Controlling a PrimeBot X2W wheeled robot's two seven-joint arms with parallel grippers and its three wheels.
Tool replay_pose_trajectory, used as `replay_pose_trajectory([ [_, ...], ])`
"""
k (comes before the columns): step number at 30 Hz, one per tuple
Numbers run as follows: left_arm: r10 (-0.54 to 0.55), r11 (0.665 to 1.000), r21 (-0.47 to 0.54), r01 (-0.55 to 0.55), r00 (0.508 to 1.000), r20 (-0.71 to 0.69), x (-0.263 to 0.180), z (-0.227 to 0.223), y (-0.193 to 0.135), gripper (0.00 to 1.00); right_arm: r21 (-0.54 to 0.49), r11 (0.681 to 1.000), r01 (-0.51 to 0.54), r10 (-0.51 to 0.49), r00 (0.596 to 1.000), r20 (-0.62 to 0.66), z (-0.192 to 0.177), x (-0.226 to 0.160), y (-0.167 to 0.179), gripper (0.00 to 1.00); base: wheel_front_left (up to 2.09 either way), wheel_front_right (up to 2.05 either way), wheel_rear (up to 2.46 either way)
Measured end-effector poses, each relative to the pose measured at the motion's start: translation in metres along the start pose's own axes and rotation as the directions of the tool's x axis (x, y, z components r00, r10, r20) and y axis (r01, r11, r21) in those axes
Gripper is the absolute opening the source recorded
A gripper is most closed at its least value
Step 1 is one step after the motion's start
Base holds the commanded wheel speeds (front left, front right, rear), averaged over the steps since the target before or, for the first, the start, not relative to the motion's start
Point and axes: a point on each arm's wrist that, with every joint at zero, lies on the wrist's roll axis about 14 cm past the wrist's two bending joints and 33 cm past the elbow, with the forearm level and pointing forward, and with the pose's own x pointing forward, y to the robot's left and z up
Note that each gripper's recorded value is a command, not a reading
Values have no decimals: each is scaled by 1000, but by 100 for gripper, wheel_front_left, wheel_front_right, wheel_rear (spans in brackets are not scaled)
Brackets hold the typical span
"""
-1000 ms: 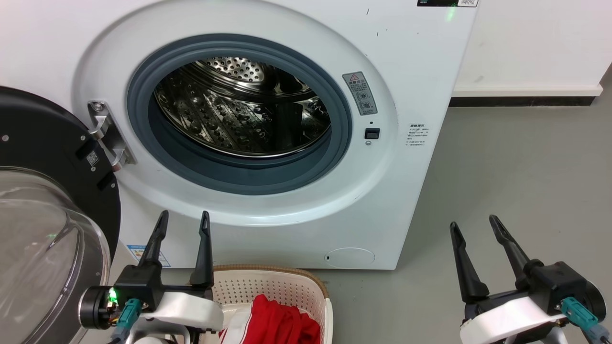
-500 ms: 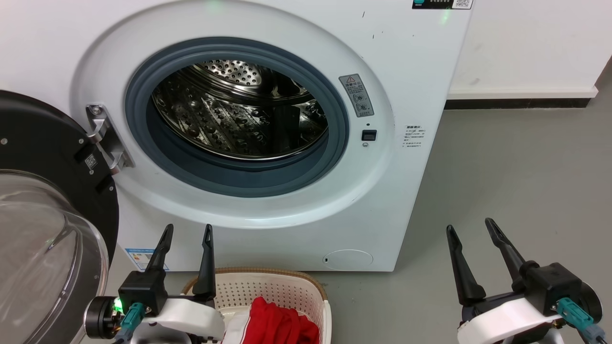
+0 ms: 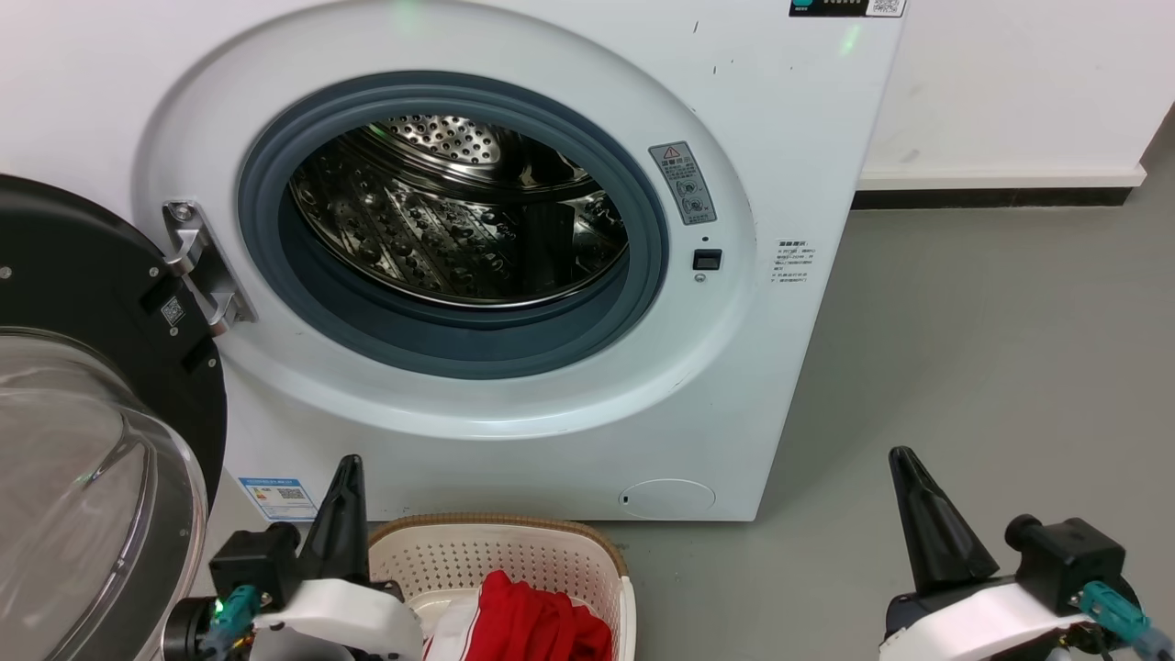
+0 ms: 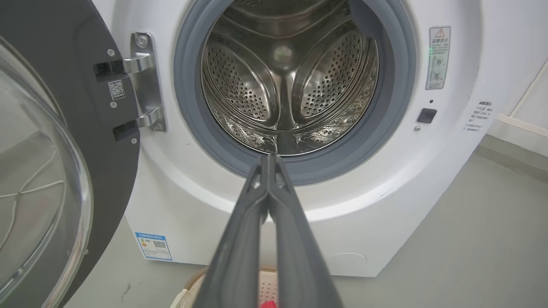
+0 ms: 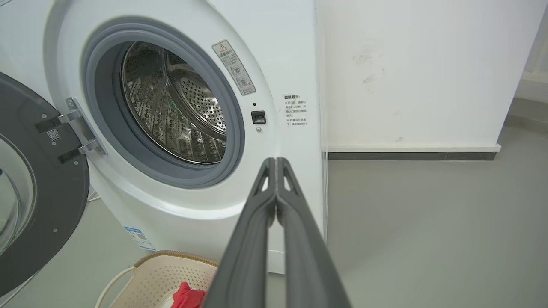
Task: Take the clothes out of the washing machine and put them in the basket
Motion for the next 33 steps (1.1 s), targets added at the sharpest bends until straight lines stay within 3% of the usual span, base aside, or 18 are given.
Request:
replay_pose_trajectory([
  [8, 32, 987, -159, -37, 999, -33, 0, -5, 7, 0, 166, 986, 27, -24, 1000, -19, -7, 1, -8, 0, 0, 0, 0],
  [16, 52, 951, -301, -66, 997, -54, 0, -8, 11, 0, 305, 951, 50, -44, 999, -24, -10, 3, -15, 0, 0, 0, 0],
  [33, 75, 833, -541, -116, 992, -97, 2, -14, 19, 0, 546, 833, 90, -82, 996, -39, -15, 8, -27, 0, 0, 0, 0],
])
